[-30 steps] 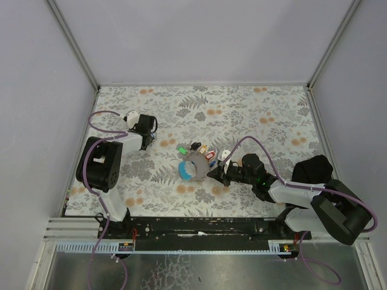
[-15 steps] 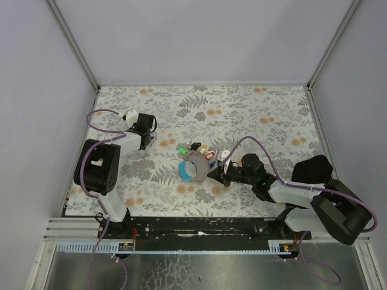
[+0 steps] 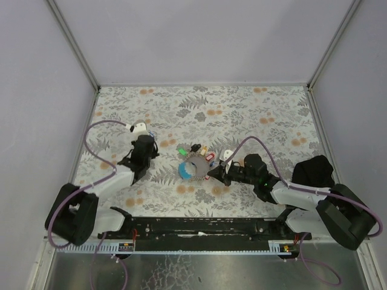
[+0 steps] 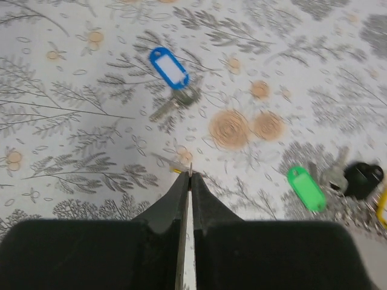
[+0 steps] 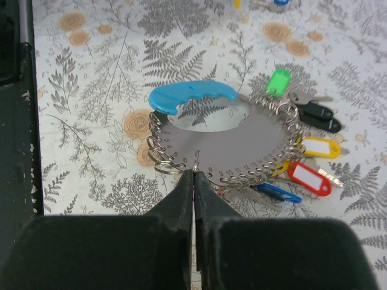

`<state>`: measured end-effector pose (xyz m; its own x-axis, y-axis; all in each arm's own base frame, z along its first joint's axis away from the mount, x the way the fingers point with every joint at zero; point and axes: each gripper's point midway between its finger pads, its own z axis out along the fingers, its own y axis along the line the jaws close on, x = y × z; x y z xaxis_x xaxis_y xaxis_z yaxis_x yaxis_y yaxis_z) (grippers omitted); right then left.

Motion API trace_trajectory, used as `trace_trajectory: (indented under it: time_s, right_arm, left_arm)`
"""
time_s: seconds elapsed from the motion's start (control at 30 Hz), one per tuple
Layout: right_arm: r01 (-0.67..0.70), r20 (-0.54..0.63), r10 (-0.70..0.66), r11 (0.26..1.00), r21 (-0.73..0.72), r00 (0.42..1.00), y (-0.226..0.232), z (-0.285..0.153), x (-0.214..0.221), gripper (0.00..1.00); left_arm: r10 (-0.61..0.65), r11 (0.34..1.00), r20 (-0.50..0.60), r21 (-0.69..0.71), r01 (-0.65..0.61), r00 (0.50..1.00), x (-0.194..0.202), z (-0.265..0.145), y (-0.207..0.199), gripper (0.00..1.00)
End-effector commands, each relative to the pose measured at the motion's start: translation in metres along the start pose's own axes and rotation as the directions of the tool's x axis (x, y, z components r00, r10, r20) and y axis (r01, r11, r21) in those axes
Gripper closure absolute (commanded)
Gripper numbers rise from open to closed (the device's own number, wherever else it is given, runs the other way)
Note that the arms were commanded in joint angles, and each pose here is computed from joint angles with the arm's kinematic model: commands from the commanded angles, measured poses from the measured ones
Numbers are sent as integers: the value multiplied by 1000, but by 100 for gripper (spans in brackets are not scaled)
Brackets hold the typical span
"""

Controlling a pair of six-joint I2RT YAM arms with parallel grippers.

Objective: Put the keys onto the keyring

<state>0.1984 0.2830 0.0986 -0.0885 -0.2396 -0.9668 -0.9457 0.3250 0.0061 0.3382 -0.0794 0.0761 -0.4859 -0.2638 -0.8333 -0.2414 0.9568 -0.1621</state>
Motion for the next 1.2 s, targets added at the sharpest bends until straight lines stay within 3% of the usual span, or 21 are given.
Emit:
trace_trajectory:
  time_s: [0.0, 0.13, 0.37, 0.5, 0.83, 1.17]
  right_arm:
    - [59, 123, -61, 998, 18, 991, -3, -6, -42, 100]
    - [67, 148, -72, 997, 40, 986, -3, -13, -49, 100]
    - [69, 160, -79, 996, 63, 984, -3, -22, -53, 100]
    - [69, 203, -87, 993, 96, 975, -5, -27, -59, 100]
    - [69, 209, -86, 994, 88, 974, -2, -21, -33, 100]
    - [166, 207, -171, 985, 45, 963, 5, -20, -28, 100]
  left_arm:
    - [46, 928, 193, 354, -114, 980, -27, -34, -55, 100]
    - [102, 756, 316, 591, -280, 943, -19, -81, -97, 100]
    - [125, 591, 371, 718, -369, 920, -15, -110, -128, 100]
    - [153, 433, 406, 792, -431, 901, 1, -129, -147, 100]
    - [174, 335, 417, 826, -452, 892, 39, -147, -157, 100]
    - [227, 120, 521, 824, -554, 823, 79, -166, -169, 100]
